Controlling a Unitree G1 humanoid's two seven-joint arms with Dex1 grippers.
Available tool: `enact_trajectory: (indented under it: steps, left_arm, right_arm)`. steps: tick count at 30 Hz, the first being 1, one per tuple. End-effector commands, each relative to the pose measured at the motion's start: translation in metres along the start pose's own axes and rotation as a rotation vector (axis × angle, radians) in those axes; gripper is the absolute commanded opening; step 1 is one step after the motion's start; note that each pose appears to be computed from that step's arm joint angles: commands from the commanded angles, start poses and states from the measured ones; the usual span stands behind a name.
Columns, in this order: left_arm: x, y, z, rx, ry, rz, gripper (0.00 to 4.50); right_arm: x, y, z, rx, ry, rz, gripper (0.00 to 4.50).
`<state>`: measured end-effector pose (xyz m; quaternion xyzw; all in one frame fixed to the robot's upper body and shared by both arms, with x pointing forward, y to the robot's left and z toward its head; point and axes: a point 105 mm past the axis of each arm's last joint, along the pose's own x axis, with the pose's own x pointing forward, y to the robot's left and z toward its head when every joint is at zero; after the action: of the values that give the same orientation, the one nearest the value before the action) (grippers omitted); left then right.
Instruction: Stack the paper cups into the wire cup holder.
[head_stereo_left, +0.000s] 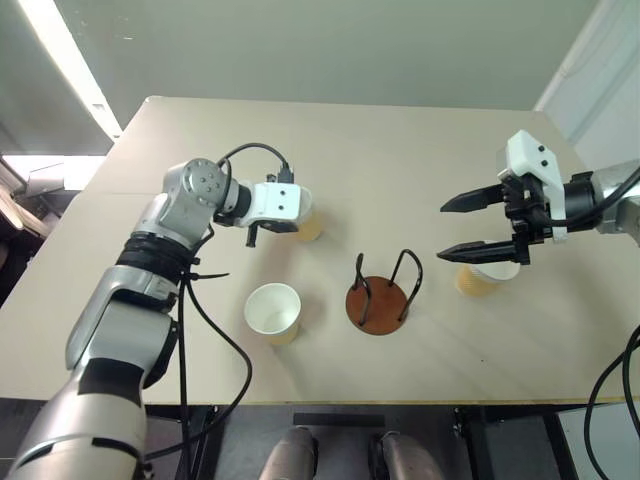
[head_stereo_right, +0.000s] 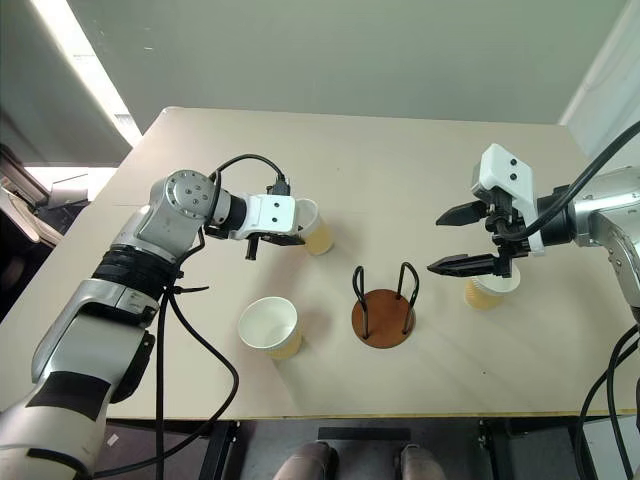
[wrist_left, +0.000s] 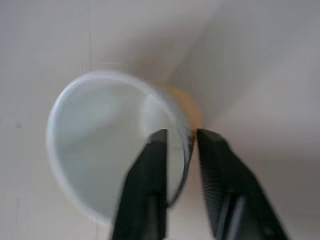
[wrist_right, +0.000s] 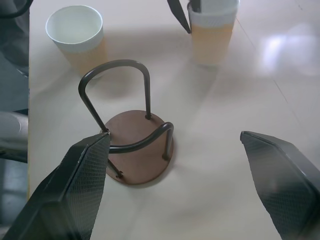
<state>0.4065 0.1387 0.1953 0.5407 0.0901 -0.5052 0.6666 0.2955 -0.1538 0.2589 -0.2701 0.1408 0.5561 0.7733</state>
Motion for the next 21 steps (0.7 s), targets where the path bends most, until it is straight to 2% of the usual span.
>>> enact_trajectory:
  steps: [1, 10, 19, 21]
  left_arm:
    - [-0.02, 0.02, 0.035, 0.04, -0.113, 0.015, 0.01]
    - [-0.062, 0.0, 0.098, 0.053, -0.359, -0.204, 0.01]
    - [-0.084, -0.005, 0.135, 0.113, -0.423, -0.296, 0.01]
    - [-0.087, -0.003, 0.15, 0.143, -0.453, -0.316, 0.01]
  right_arm:
    - [-0.012, 0.002, 0.013, -0.042, -0.029, -0.028, 4.31]
    - [-0.022, 0.002, 0.019, -0.098, -0.068, -0.033, 4.31]
    - [-0.029, 0.008, 0.014, -0.08, -0.052, -0.014, 4.31]
    - [-0.034, 0.012, 0.008, -0.072, -0.021, -0.014, 4.31]
